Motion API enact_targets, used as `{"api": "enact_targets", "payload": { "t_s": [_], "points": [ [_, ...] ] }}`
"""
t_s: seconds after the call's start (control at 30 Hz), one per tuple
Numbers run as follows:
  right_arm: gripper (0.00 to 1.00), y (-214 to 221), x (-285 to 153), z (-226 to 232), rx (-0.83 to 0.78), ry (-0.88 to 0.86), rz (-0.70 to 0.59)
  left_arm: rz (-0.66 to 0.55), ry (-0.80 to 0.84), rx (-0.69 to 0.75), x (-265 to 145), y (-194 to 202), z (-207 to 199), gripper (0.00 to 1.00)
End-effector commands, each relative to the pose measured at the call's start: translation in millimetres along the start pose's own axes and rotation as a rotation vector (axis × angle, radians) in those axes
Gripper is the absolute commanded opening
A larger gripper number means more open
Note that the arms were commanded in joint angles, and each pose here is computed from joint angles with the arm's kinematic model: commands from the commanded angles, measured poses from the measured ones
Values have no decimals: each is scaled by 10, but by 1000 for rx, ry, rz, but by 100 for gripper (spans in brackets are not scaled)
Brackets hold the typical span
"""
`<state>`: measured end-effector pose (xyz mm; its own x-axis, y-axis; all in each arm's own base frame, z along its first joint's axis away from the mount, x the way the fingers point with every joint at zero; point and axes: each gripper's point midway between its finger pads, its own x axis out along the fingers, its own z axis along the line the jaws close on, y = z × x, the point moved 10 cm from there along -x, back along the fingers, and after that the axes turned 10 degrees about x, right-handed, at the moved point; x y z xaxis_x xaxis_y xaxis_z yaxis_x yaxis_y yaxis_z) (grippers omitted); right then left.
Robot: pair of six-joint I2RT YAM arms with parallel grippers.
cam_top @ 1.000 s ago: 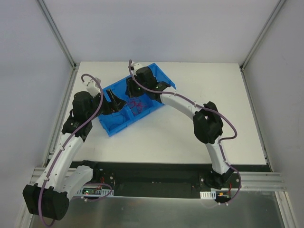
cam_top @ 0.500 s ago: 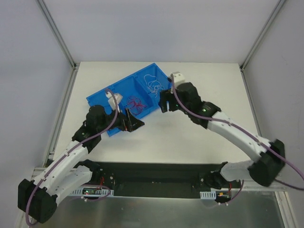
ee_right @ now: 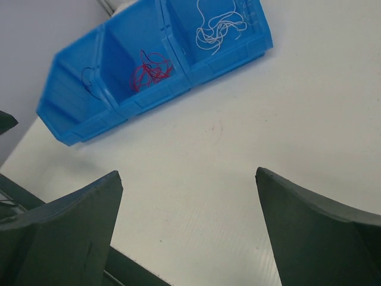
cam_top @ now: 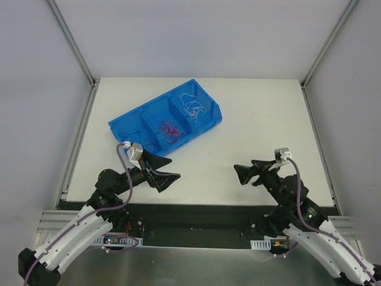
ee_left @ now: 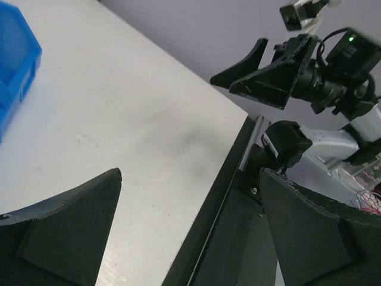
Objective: Untangle the cables
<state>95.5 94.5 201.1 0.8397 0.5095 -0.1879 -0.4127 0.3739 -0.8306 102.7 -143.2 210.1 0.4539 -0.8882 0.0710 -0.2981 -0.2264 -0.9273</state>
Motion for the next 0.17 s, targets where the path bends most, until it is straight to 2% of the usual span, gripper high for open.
{"api": "enact_targets", "payload": {
  "t_s": [0.0, 0.07, 0.13],
  "points": [
    [96, 110, -48, -68, 169, -67, -144, -179, 1, 69, -157, 55, -18, 99],
    [96, 130, -28, -137, 233, -46, -235, -225, 6, 62, -212, 87, -30, 99],
    [96, 136, -51, -190, 242, 0, -251, -262, -1, 69, -252, 64, -45, 99]
  ]
}}
